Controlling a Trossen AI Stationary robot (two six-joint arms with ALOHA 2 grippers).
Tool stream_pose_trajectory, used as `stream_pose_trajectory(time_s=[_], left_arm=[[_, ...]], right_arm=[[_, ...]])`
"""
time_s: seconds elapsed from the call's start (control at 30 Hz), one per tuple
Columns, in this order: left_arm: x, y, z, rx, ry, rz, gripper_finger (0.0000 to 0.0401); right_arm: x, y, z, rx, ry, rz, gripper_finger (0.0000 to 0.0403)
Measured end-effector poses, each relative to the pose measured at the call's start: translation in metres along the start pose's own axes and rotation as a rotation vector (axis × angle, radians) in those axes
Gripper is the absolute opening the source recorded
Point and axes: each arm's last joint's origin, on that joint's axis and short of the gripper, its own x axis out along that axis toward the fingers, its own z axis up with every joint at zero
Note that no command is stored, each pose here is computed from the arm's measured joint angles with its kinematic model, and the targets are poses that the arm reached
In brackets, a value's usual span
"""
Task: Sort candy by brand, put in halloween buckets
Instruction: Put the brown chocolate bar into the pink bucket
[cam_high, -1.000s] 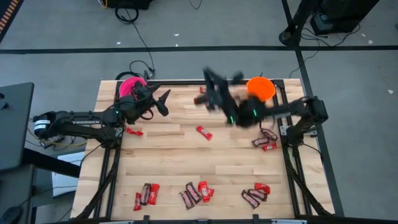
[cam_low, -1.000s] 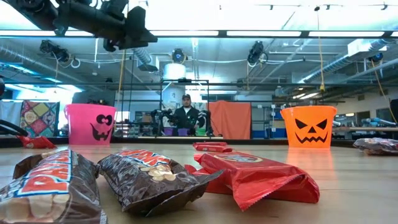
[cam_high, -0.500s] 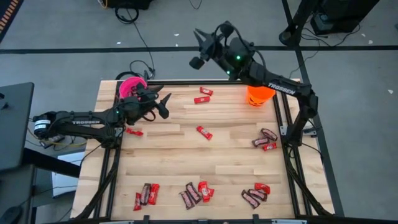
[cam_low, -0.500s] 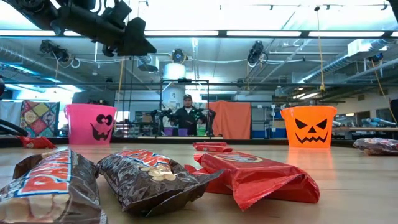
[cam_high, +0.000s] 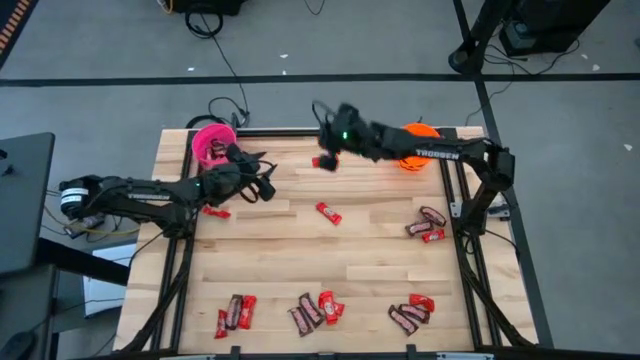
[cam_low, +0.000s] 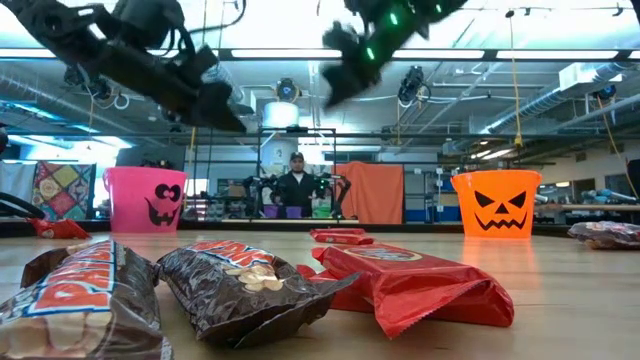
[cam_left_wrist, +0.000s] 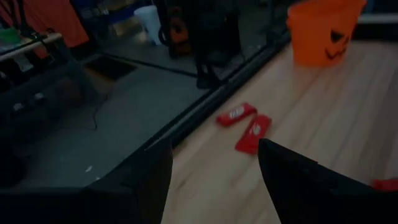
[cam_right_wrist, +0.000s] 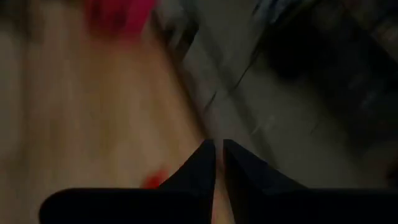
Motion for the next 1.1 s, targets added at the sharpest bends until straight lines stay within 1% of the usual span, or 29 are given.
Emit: stream_pose_trajectory(time_s=[0.1,0.17,0.23,0.3,0.37,0.43,0.5,0.53,0.6,0.67,0.73,0.83,0.97,1.03,1.1], left_arm=[[0.007,-0.003,-0.010,0.016,-0.013,0.012,0.0241],[0.014,-0.004,-0.013,0.030,-0.038,0.029,0.0240],[0.022,-0.006,-0.019,0.054,-0.018,0.014,0.0235],[0.031,-0.008,-0.021,0.063,0.006,-0.037,0.0226],[0.039,-0.011,-0.020,0.066,0.015,-0.101,0.0216],[0.046,-0.016,-0.016,0.072,0.015,-0.174,0.0206],[0.052,-0.022,-0.015,0.092,0.043,-0.247,0.0199],[0.054,-0.025,-0.015,0.099,0.057,-0.286,0.0196],[0.058,-0.031,-0.013,0.105,0.074,-0.362,0.0194],[0.060,-0.036,-0.010,0.097,0.079,-0.421,0.0193],[0.063,-0.038,-0.008,0.089,0.086,-0.439,0.0193],[0.065,-0.039,-0.006,0.087,0.090,-0.438,0.0192],[0.064,-0.039,-0.008,0.056,0.123,-0.448,0.0192],[0.064,-0.041,-0.008,0.049,0.126,-0.482,0.0192],[0.063,-0.043,-0.008,0.044,0.124,-0.543,0.0192]], right_arm=[[0.011,0.022,-0.049,0.041,0.192,0.060,0.0045],[0.010,0.034,-0.080,0.063,0.311,0.093,0.0045],[0.003,0.040,-0.100,0.071,0.390,0.111,0.0045],[-0.009,0.043,-0.115,0.079,0.494,0.140,0.0045],[-0.025,0.044,-0.122,0.123,0.592,0.185,0.0045],[-0.042,0.045,-0.126,0.213,0.677,0.212,0.0045],[-0.056,0.047,-0.131,0.286,0.765,0.222,0.0046],[-0.062,0.049,-0.134,0.298,0.809,0.219,0.0046],[-0.072,0.054,-0.139,0.290,0.869,0.206,0.0046],[-0.078,0.063,-0.143,0.251,0.882,0.187,0.0046],[-0.081,0.070,-0.149,0.210,0.879,0.164,0.0046],[-0.087,0.078,-0.159,0.178,0.910,0.175,0.0050],[-0.094,0.089,-0.170,0.175,0.963,0.221,0.0075],[-0.099,0.094,-0.175,0.162,0.993,0.258,0.0095],[-0.104,0.098,-0.179,0.133,1.028,0.274,0.0115]])
